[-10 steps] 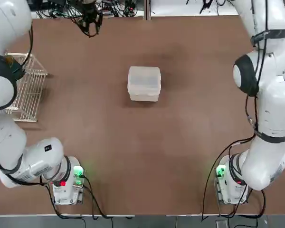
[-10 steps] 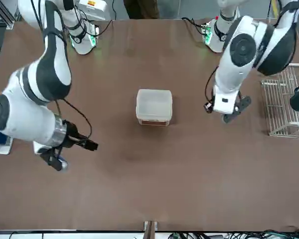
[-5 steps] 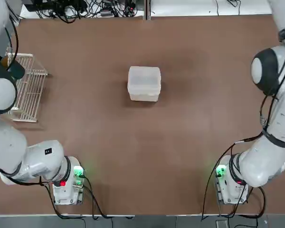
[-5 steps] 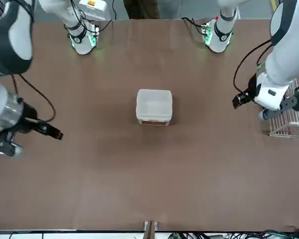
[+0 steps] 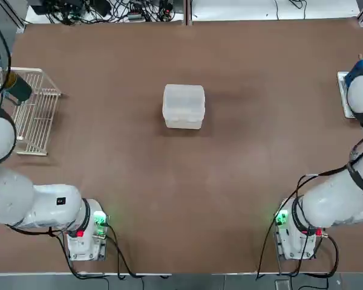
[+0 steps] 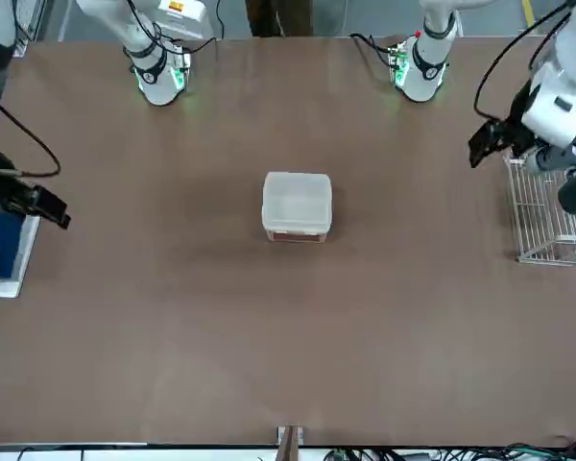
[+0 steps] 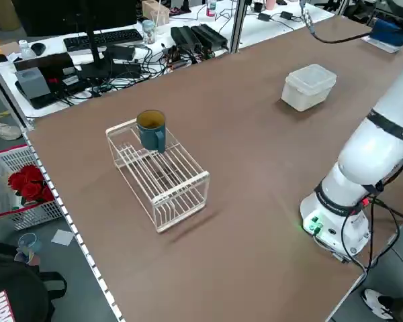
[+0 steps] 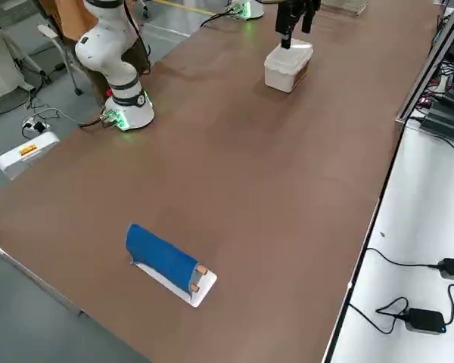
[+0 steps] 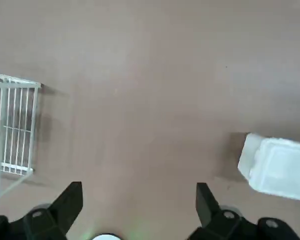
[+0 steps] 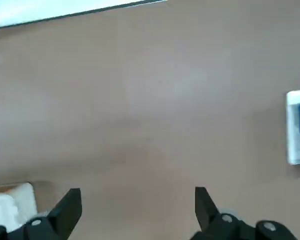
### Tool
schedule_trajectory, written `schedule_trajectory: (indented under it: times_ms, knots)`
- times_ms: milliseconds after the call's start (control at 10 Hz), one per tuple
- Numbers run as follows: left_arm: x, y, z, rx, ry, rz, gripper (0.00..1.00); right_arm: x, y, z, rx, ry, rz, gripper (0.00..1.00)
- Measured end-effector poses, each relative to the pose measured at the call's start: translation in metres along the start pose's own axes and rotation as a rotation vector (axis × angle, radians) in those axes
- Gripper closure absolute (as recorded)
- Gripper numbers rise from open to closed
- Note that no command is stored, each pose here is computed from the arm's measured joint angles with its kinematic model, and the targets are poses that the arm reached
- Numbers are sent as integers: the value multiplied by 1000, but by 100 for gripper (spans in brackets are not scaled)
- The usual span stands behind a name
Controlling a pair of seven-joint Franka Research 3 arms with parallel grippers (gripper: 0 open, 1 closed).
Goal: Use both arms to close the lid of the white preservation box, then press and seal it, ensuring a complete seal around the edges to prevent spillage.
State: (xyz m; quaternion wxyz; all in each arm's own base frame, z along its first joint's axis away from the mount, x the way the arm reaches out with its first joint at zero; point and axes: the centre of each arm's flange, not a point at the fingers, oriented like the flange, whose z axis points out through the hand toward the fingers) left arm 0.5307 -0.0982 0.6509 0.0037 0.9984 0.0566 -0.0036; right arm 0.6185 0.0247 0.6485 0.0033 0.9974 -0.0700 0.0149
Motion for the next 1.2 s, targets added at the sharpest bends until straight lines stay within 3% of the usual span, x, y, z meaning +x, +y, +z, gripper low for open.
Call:
schedule_trajectory:
  times_ms: [300,400,600,800,1200]
  knots:
    - [1,-5,-2,-15,2,65,0,-6,53,10,1,-37,-64,0]
    - [2,-4,-1,-12,7,86,0,-10,56,11,4,-29,-73,0]
    - [2,-3,-1,-10,8,101,0,-36,49,13,11,52,-91,0]
    - [4,-3,-2,-13,19,101,0,-68,45,14,10,45,-103,0]
    - [7,-5,-4,-18,39,97,0,-76,38,7,10,47,-118,0]
